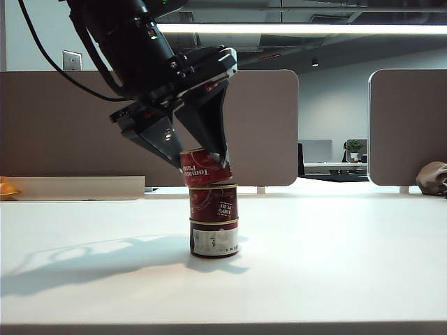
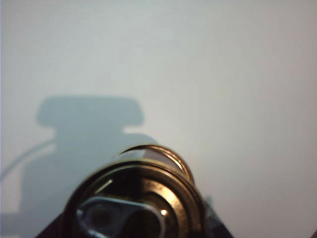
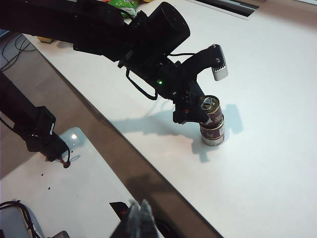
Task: Pick up the cans one by one and stack them together.
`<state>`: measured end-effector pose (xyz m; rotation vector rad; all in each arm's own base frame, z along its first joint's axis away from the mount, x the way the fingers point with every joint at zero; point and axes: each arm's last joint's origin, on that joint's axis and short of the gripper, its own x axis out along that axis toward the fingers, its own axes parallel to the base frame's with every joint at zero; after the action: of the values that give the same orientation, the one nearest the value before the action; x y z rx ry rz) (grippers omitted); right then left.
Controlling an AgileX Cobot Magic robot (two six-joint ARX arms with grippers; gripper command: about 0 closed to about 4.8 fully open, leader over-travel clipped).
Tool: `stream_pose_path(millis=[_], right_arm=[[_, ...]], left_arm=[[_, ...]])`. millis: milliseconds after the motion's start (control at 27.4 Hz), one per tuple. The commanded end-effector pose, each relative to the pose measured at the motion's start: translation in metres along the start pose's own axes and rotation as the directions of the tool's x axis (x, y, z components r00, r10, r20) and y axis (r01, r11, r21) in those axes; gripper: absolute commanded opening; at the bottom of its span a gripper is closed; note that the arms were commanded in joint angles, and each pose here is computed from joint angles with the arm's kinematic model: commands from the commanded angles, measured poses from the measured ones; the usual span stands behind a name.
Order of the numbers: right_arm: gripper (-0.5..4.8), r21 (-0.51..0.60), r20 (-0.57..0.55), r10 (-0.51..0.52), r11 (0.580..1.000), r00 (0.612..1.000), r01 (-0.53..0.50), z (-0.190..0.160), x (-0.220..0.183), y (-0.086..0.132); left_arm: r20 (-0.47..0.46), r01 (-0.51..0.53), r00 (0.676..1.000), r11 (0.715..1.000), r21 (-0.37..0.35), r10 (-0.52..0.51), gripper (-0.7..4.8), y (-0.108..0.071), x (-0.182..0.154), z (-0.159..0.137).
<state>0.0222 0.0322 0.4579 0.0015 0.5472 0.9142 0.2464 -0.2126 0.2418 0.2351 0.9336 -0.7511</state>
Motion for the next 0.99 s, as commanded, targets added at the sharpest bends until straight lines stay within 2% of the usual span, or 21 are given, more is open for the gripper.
stream_pose_path(millis=[37,767,841,914,987], right_arm=[[-0.05,0.003,0.013,0.007,1.000,1.000,-0.007,0.0014,-0.0005,0.0005],[-0.05,0.004,0.012,0.008,1.000,1.000,-0.008,0.0014,-0.0005,0.0005],[-0.05,0.004,0.012,0.008,1.000,1.000,-0.008,0.0014,-0.0005,0.0005],[-0.05,0.003,0.013,0.008,1.000,1.000,-0.008,0.0013,-0.0006,0.0005],[-0.05,0.003,0.013,0.008,1.000,1.000,-0.008,0.0013,-0.0006,0.0005]], left_arm=[[0.041,0.028,0.999,1.000,0.010,-0.029,2.46,-0.0009,-0.0020,0.0048],[0.012,0.000,1.000,1.000,0.031,0.000,2.47,0.0002,-0.0018,0.0019],[0.013,0.002,1.000,0.999,0.032,-0.003,2.61,0.0001,-0.0018,0.0020],[0.016,0.002,1.000,0.999,0.032,-0.003,3.09,0.0001,-0.0018,0.0023],[0.016,0.002,1.000,0.999,0.032,-0.003,3.09,0.0001,-0.0015,0.0023]])
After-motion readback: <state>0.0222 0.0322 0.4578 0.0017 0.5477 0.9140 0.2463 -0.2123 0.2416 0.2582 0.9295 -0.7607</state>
